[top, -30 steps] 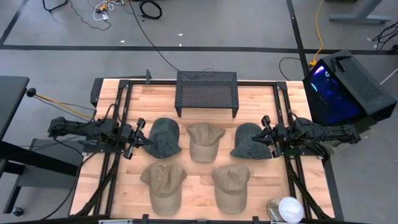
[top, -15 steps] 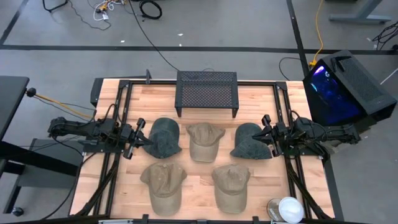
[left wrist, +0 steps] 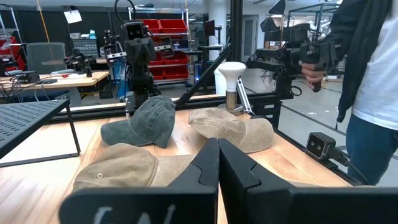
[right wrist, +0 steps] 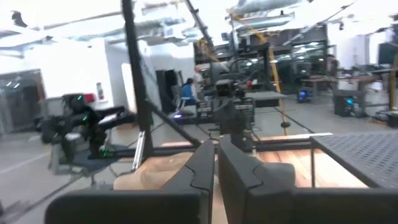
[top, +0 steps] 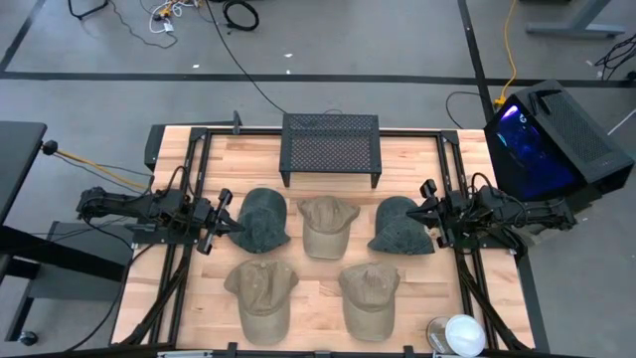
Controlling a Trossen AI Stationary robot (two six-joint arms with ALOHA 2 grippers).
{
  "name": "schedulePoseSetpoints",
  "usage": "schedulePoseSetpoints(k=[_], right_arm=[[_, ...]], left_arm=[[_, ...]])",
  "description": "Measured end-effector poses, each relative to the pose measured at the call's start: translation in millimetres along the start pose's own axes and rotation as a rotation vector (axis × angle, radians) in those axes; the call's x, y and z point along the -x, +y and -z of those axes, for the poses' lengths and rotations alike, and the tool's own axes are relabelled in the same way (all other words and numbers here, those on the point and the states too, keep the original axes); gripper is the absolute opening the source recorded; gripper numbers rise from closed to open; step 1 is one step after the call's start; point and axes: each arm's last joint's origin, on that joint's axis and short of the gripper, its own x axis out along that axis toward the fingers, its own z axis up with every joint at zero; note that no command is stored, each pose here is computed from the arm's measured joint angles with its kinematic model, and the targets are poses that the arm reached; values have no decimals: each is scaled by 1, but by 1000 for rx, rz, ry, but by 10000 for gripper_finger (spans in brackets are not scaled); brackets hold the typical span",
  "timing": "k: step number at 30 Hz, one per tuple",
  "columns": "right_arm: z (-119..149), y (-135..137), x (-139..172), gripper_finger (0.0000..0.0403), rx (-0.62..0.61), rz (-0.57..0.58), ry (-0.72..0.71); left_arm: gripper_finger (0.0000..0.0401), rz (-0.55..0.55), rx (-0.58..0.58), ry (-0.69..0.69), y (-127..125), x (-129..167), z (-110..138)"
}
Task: Pick & Place hat
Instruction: Put the right black cap on the shelf
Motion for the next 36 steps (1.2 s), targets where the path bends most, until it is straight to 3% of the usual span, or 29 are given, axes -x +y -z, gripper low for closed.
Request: schedulePoseSetpoints(k=[6,15,36], right_arm=[[-8,1,0,27,-8,16,-31],[-49,3,-4,27,35,98,-15],[-172,17,-40,26,93,110,129]], left_arm=[[3,0,0,0,0,0,0],[3,0,0,0,0,0,0],[3,0,0,0,0,0,0]])
